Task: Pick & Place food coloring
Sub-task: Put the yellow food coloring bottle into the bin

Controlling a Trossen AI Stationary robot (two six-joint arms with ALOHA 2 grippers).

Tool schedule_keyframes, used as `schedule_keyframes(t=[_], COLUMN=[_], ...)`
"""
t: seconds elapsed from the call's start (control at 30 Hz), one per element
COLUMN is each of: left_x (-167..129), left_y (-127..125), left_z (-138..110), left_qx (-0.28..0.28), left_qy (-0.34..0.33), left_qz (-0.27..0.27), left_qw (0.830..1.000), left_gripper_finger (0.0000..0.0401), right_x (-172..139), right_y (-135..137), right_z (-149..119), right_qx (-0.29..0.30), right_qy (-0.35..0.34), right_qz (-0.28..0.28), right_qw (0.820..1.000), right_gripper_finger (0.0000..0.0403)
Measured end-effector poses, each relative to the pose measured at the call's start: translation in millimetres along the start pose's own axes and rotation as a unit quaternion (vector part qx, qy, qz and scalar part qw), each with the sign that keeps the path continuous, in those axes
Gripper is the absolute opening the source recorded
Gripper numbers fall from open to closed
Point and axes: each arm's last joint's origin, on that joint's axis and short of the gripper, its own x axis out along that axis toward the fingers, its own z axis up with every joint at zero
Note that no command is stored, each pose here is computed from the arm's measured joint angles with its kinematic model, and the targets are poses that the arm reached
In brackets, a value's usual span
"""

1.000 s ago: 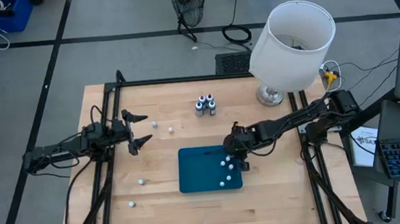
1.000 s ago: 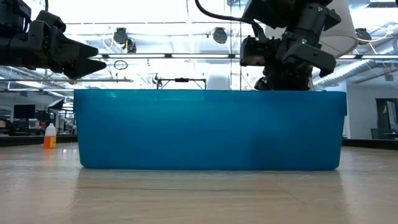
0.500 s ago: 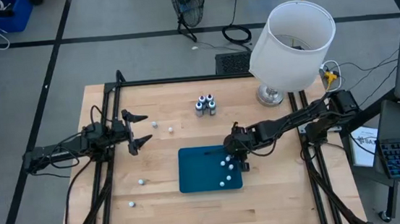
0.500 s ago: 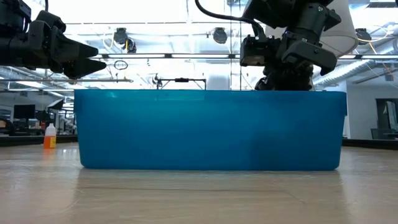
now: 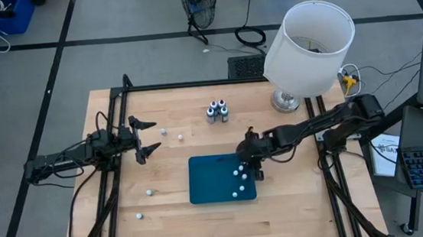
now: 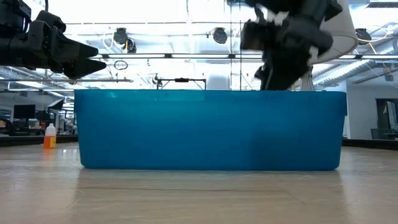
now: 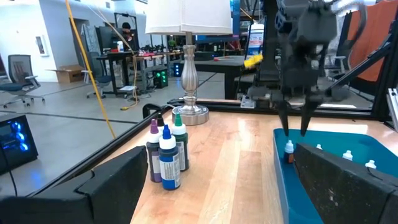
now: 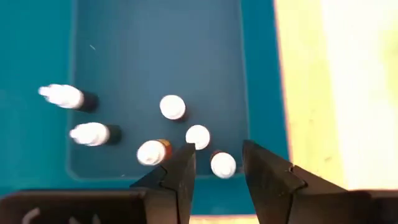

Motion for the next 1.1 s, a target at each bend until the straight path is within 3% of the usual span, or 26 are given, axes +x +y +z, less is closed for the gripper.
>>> schedule_keyframes(t=[0.3,0.6,0.8,0.93,1.1], left_x=[0,0,0,0,0], left_y=[0,0,0,0,0], left_z=[0,0,0,0,0], left_qx=[0.000,0.000,0.000,0.000,0.000], left_qy=[0.000,0.000,0.000,0.000,0.000], left_qz=[0.000,0.000,0.000,0.000,0.000], left_qw=[1.000,1.000,1.000,1.000,1.000], left_gripper_finger=[0.0399,0.0399,0.0399,0.0399,0.0399], right_x=[-91,-178,-177,-161,-140], right_y=[-3,-11,-20,-30,-39], right_z=[6,-25,-69,-102,-133], right_qx=[0.007,0.010,0.011,0.031,0.054], right_qy=[-0.153,-0.288,-0.309,-0.331,-0.384], right_qz=[0.029,0.053,0.052,-0.003,-0.066], right_qw=[0.988,0.956,0.950,0.943,0.919], right_gripper_finger=[0.0115,0.0114,0.0114,0.0114,0.0114])
